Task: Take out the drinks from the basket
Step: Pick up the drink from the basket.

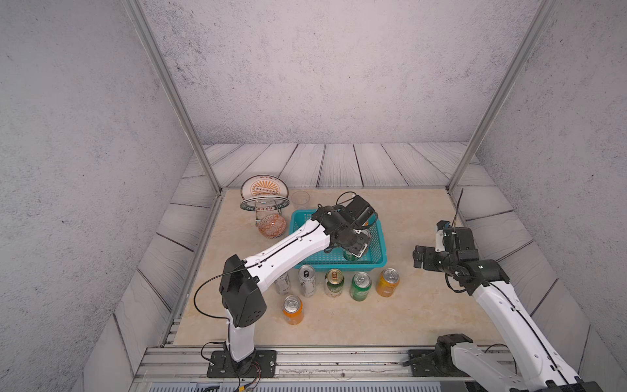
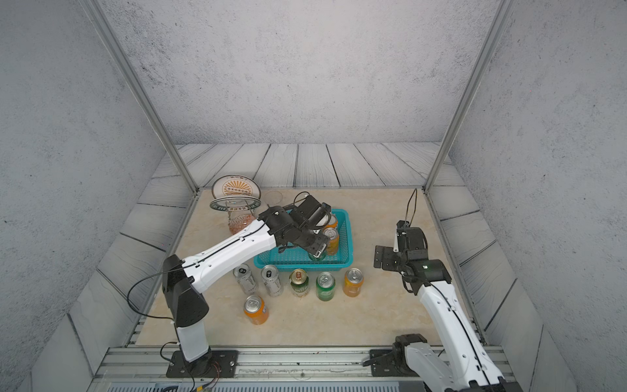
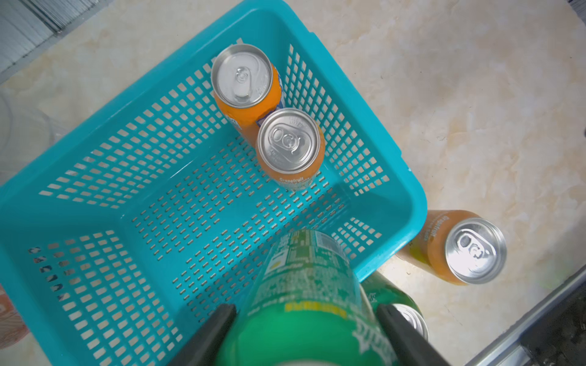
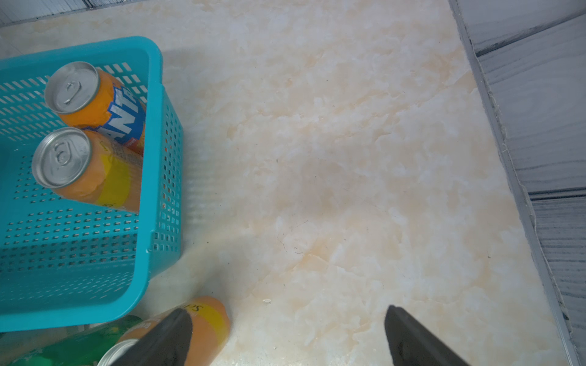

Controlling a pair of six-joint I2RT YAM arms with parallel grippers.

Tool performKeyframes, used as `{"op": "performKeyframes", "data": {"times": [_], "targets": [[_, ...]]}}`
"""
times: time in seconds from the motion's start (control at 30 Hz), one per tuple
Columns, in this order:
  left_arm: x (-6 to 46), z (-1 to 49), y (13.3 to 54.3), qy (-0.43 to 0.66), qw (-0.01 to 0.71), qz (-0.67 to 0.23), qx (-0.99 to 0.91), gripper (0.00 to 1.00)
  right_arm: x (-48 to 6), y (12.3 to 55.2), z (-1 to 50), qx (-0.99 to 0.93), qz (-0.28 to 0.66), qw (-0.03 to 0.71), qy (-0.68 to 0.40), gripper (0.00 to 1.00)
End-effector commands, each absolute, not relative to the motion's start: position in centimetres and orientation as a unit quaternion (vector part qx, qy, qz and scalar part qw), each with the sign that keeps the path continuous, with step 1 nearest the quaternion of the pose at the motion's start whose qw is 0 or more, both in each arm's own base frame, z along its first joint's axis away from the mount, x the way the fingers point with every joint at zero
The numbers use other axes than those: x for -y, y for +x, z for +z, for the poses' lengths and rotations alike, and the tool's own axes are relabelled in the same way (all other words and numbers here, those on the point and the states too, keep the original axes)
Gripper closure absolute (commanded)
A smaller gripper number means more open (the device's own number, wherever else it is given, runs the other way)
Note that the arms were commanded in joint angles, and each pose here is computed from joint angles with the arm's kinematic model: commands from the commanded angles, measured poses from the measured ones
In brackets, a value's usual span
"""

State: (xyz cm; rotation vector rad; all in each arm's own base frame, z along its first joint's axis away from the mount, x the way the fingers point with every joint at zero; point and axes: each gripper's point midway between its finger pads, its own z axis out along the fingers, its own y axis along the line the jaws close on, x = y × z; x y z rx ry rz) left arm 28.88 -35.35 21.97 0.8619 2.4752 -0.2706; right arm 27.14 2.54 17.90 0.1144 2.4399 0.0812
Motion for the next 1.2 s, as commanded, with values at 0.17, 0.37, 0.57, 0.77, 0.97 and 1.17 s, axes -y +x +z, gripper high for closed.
{"op": "performKeyframes", "data": {"times": [0.17,0.37,0.57,0.77,0.97,1.17], "targets": [[31.2,27.4,26.3,0.307,0.311,-0.121,-0.891,0.38,-2.4,27.0,17.9,-0.938,0.032,0.343,0.043,0.01],[28.4,29.7,24.4,0.293,0.327,-0.13,-0.889,0.37,-2.4,27.0,17.8,-0.938,0.031,0.342,0.043,0.01],[26.5,29.9,22.4,0.28,0.327,-0.154,-0.889,0.38,-2.4,27.0,17.9,-0.938,0.03,0.343,0.044,0.01],[25.8,27.7,20.4,0.283,0.301,-0.167,-0.895,0.39,-2.3,27.1,17.7,-0.939,0.028,0.34,0.044,0.01],[26.9,25.2,18.2,0.321,0.271,-0.142,-0.896,0.4,-2.3,27.1,17.7,-0.94,0.025,0.339,0.044,0.01],[27.9,23.5,17.0,0.339,0.254,-0.124,-0.897,0.4,-2.2,27.1,17.7,-0.939,0.023,0.339,0.045,0.01]]}}
